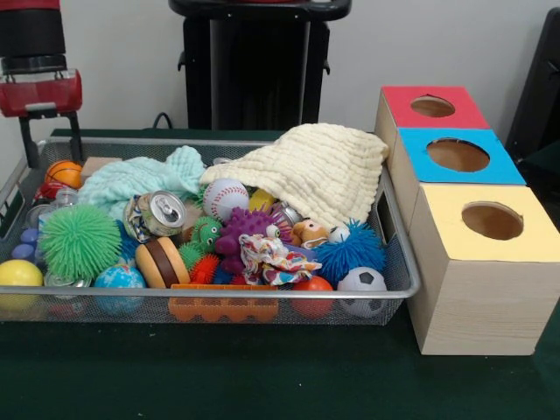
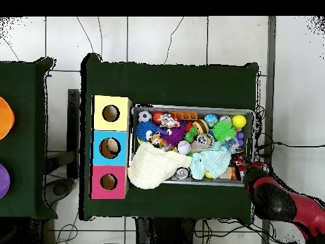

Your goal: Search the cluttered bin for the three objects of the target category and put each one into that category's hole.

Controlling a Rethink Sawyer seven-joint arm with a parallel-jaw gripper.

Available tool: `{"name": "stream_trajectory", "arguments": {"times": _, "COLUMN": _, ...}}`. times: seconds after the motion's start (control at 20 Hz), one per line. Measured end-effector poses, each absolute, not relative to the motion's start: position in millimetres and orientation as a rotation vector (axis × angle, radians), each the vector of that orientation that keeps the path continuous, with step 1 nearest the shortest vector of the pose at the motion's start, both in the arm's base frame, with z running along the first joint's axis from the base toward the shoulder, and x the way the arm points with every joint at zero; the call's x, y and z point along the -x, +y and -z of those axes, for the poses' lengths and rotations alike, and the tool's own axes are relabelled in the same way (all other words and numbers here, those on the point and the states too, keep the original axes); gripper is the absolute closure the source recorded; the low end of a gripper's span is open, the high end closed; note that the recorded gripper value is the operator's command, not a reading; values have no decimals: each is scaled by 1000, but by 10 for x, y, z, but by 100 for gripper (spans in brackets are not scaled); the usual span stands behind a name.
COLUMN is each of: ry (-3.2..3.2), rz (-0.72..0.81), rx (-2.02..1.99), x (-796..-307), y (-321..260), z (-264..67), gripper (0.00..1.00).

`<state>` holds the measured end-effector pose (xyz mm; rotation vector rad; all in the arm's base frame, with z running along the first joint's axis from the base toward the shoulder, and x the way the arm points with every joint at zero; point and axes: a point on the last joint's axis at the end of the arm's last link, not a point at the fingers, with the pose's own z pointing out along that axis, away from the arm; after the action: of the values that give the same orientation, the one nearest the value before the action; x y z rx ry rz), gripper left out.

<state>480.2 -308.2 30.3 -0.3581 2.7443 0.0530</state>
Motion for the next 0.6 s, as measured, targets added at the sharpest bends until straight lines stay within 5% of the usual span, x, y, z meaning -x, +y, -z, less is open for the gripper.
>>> {"name": "stream_trajectory", "arguments": {"times": 0.6, "ry": 2764, "rz": -146, "rx": 351, "x": -4716, "y": -2766, "z": 52, "gripper": 0}}
